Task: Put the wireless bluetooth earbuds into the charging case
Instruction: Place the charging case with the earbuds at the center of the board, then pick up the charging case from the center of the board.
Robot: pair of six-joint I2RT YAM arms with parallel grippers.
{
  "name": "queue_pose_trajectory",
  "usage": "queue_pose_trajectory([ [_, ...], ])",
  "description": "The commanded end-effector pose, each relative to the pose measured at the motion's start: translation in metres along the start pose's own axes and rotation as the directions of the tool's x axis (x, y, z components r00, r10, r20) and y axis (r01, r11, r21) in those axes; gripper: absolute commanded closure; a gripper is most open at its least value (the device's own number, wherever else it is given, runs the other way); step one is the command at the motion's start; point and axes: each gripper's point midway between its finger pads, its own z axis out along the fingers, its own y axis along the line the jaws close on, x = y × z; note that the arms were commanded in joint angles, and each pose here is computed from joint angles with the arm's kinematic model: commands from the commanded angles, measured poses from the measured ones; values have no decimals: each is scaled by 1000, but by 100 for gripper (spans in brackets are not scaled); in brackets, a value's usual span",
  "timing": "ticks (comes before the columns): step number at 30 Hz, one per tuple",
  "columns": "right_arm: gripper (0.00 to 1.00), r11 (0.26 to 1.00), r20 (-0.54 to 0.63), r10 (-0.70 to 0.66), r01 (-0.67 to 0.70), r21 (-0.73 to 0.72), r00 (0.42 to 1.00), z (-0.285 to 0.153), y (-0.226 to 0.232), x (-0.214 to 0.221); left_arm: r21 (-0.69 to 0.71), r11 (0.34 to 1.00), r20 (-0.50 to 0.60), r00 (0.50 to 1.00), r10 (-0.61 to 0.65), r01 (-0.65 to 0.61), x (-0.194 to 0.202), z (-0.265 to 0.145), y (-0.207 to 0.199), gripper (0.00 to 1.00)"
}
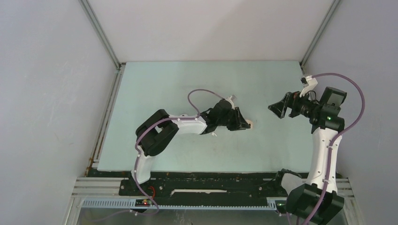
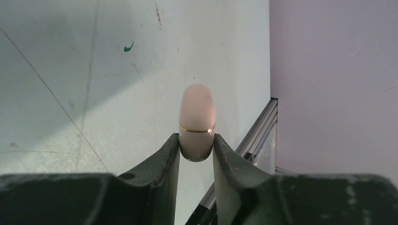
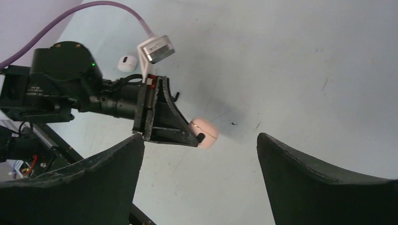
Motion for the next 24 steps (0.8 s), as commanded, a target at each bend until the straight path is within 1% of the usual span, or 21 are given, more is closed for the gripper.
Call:
queue_pose_trajectory([
  [1, 8, 999, 28, -5, 6, -48, 1000, -4, 15, -10, -29, 997, -38, 997, -68, 67, -7, 1, -12, 64],
  [6, 8, 998, -29, -32, 33, 44, 999, -2, 1, 3, -87, 992, -66, 993, -101, 95, -2, 2, 7, 53],
  [10, 8, 998, -84, -45, 48, 31, 995, -1, 3, 17, -93, 987, -48, 990, -134, 129, -6, -9, 21, 51],
  [11, 8, 998, -94, -50, 52, 22, 994, -1, 5, 20, -93, 989, -36, 992, -123, 119, -9, -14, 24, 50],
  [14, 8, 998, -138, -57, 57, -4, 989, 5, 9, 29, -106, 994, 28, 999, -22, 24, -19, -41, 24, 46],
  [16, 8, 996, -180, -86, 86, -5, 980, 14, 9, 36, -90, 994, 100, 992, 77, -68, -32, -69, 6, 43],
  [17, 8, 993, -198, -115, 113, -21, 973, 21, 12, 40, -96, 990, 121, 986, 117, -106, -33, -79, 6, 41],
  [18, 9, 990, -214, -143, 138, -42, 966, 27, 16, 44, -84, 984, 163, 972, 170, -158, -40, -98, -8, 40],
  [21, 13, 969, -239, -239, 213, -128, 941, 50, 32, 56, -176, 948, 244, 922, 301, -263, -50, -146, -8, 39],
  [24, 21, 922, -236, -348, 285, -262, 907, 72, 54, 65, -320, 900, 363, 839, 405, -296, -66, -204, 4, 38],
])
